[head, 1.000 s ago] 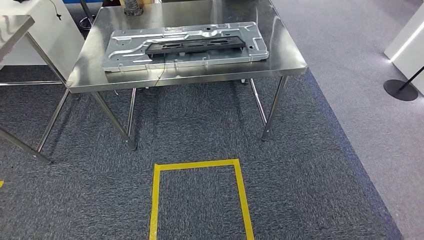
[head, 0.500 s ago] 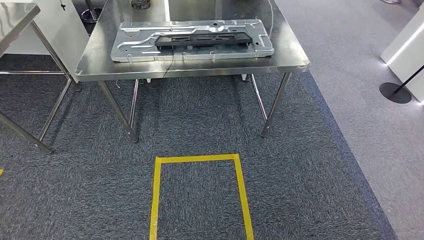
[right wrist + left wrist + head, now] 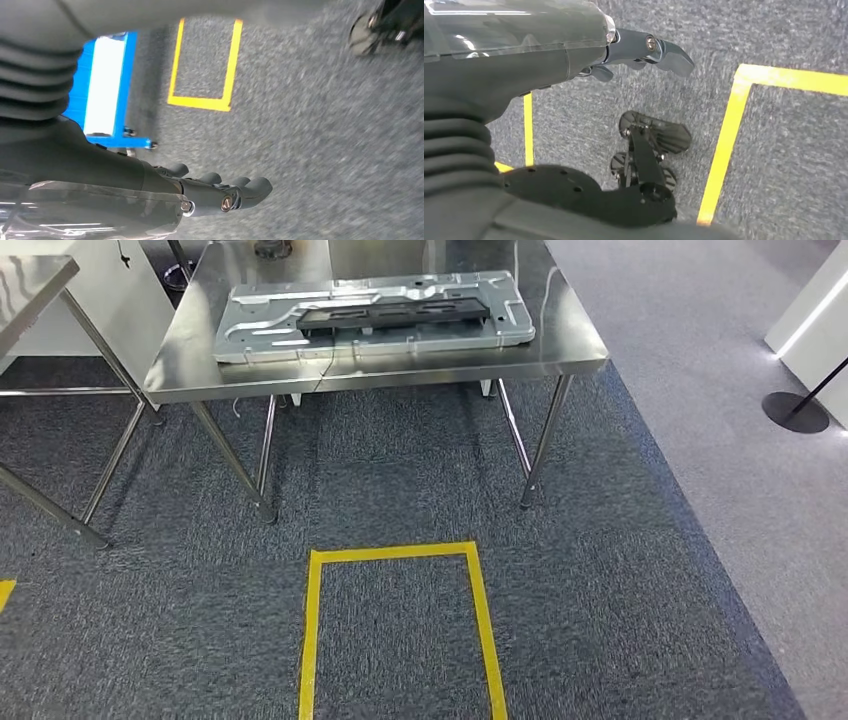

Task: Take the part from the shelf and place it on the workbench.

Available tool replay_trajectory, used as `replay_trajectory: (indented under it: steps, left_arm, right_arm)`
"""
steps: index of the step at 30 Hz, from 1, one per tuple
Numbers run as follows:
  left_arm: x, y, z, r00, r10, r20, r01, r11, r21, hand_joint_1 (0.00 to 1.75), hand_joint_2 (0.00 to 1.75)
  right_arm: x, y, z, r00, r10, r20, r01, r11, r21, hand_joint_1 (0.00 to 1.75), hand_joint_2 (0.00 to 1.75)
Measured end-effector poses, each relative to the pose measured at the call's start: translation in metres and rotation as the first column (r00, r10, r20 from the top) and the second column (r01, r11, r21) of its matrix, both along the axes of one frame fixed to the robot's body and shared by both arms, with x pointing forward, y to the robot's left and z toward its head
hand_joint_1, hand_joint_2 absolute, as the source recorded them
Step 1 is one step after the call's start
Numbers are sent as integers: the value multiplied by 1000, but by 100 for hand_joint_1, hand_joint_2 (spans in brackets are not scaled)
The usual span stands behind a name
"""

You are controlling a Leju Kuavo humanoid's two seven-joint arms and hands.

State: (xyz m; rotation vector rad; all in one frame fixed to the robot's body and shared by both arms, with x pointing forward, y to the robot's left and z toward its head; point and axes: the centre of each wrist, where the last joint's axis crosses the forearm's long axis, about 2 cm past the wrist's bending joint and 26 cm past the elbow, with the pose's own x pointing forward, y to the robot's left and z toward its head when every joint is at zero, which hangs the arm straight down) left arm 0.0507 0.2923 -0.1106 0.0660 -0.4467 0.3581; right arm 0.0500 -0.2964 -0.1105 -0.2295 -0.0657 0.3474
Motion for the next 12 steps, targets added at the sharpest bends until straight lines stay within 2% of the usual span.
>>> replay_trajectory:
  steps: [2,3,8,12]
  left_arm:
    - [0,0,0,1000,2,1,-2,1000,1,0,175]
    - [0,0,0,1000,3,1,-3,1000,1,0,175]
    - [-2,1,0,1000,-7,-12,7,1000,-4,0,175]
    - [-5,2,-1,1000,-14,-26,14,1000,-5,0,0]
  right_arm:
    - [0,0,0,1000,-20,-1,20,1000,-1,0,131]
    - [0,-1,0,1000,-31,3,31,999,4,0,175]
    - [-1,-2,0,997,-78,-2,78,997,7,0,175]
    - [-4,-4,0,994,-112,1,112,994,9,0,175]
